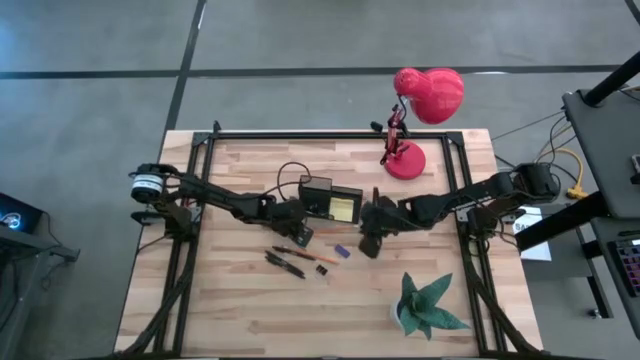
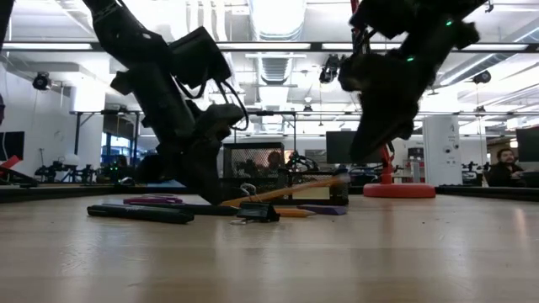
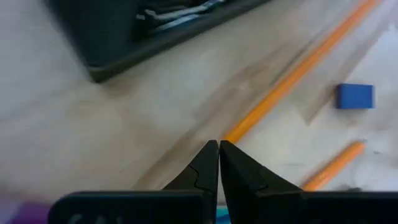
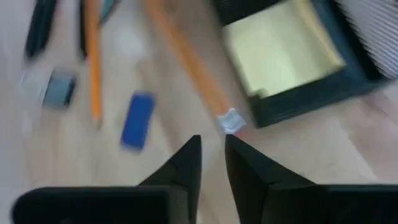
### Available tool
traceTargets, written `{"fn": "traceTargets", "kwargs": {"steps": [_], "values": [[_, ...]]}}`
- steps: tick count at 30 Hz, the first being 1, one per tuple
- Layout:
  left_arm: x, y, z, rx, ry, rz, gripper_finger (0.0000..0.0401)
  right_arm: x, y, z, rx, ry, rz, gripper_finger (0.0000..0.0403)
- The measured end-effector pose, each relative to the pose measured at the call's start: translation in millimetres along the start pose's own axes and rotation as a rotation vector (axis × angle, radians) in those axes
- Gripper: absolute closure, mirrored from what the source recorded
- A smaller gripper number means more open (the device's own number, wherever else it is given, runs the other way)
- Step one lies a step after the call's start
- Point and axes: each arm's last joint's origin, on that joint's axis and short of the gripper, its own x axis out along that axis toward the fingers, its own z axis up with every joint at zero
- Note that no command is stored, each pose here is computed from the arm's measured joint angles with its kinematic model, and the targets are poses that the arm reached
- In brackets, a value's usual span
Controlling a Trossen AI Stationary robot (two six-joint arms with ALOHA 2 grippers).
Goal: Pick and place office supplies into organizer
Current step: Put the top orange pencil into the black desk organizer
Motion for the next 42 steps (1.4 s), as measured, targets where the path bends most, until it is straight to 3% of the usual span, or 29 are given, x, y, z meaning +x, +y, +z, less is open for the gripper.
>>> {"fn": "traceTargets", "kwargs": {"steps": [6, 13, 19, 34, 42], "values": [[1.8, -1.3, 1.3, -0.002, -0.011, -0.019, 0.0401, -1.6, 9.9, -7.6, -0.140, 0.006, 0.007, 0.0283], [7.9, 1.1, 0.3, 0.020, -0.011, -0.001, 0.0401, 9.2, 1.9, -6.9, -0.293, -0.034, -0.180, 0.0251], [10.2, 0.7, 0.4, 0.020, -0.008, -0.004, 0.0401, 24.1, -5.5, -9.0, -0.395, 0.036, -0.199, 0.0241], [10.9, 1.4, 0.2, 0.026, -0.012, -0.005, 0.0401, 37.6, -6.0, -9.7, -0.443, 0.094, -0.210, 0.0261], [11.0, 1.3, 0.4, 0.043, -0.015, -0.006, 0.0401, 32.6, -12.3, -6.3, -0.451, 0.074, -0.310, 0.0248]]}}
